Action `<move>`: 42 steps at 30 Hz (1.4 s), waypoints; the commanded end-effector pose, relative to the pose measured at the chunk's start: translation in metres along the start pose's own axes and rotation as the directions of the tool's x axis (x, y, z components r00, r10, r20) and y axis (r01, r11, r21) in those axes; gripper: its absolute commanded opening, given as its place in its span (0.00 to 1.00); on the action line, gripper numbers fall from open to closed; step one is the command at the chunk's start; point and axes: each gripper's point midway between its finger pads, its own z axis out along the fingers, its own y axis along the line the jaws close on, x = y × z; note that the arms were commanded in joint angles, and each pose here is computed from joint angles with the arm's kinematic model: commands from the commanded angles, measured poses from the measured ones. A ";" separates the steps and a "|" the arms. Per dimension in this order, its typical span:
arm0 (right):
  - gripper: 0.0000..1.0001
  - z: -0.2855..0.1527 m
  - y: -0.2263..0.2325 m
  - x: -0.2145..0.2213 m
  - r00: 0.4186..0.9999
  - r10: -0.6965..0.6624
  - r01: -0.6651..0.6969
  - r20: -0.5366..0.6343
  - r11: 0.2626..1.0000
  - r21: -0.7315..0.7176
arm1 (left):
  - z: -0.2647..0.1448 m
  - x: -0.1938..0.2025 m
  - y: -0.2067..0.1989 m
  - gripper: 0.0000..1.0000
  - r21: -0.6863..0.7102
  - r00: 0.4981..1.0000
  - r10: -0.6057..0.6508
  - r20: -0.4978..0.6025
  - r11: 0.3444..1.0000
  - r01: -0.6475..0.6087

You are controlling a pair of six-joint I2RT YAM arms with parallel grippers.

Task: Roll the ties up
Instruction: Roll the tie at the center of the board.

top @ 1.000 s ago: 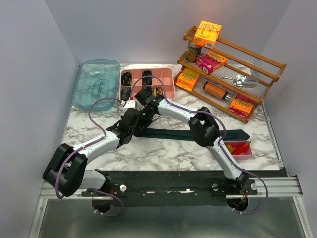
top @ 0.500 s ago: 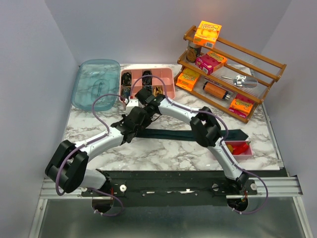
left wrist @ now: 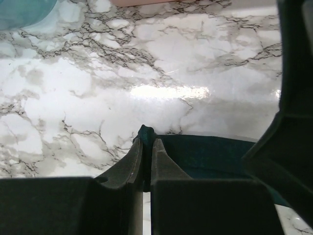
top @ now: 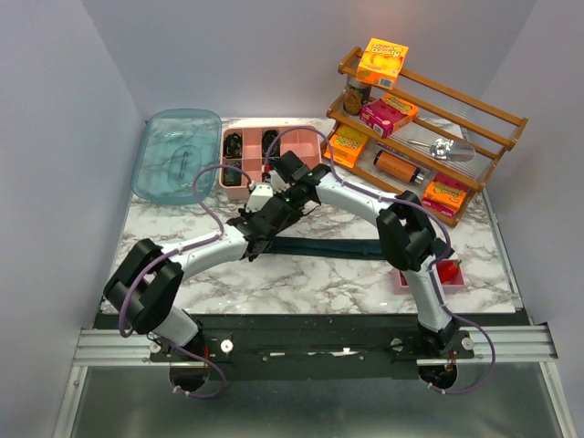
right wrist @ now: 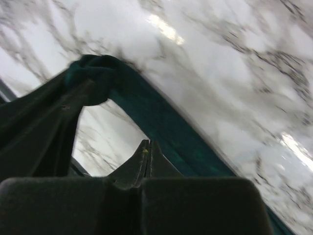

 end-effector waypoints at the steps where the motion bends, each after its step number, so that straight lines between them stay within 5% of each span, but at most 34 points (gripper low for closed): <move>1: 0.01 -0.020 -0.032 0.011 0.999 0.034 -0.035 0.007 0.992 0.124 | -0.002 -0.004 -0.002 0.00 -0.082 0.998 0.066 0.025 0.995 -0.063; 23: 0.01 -0.031 -0.076 0.032 0.996 0.084 -0.081 -0.002 0.968 0.236 | 0.003 0.037 -0.061 0.01 -0.019 0.972 0.235 -0.017 0.972 -0.236; 35: 0.01 -0.027 -0.078 0.036 0.996 0.090 -0.084 -0.014 0.969 0.234 | 0.000 0.050 -0.073 0.58 0.082 0.987 0.157 -0.030 0.985 -0.154; 42: 0.01 -0.028 -0.073 0.034 0.997 0.075 -0.071 -0.011 0.975 0.209 | -0.005 0.042 -0.073 0.64 0.093 0.992 0.123 -0.009 0.988 -0.122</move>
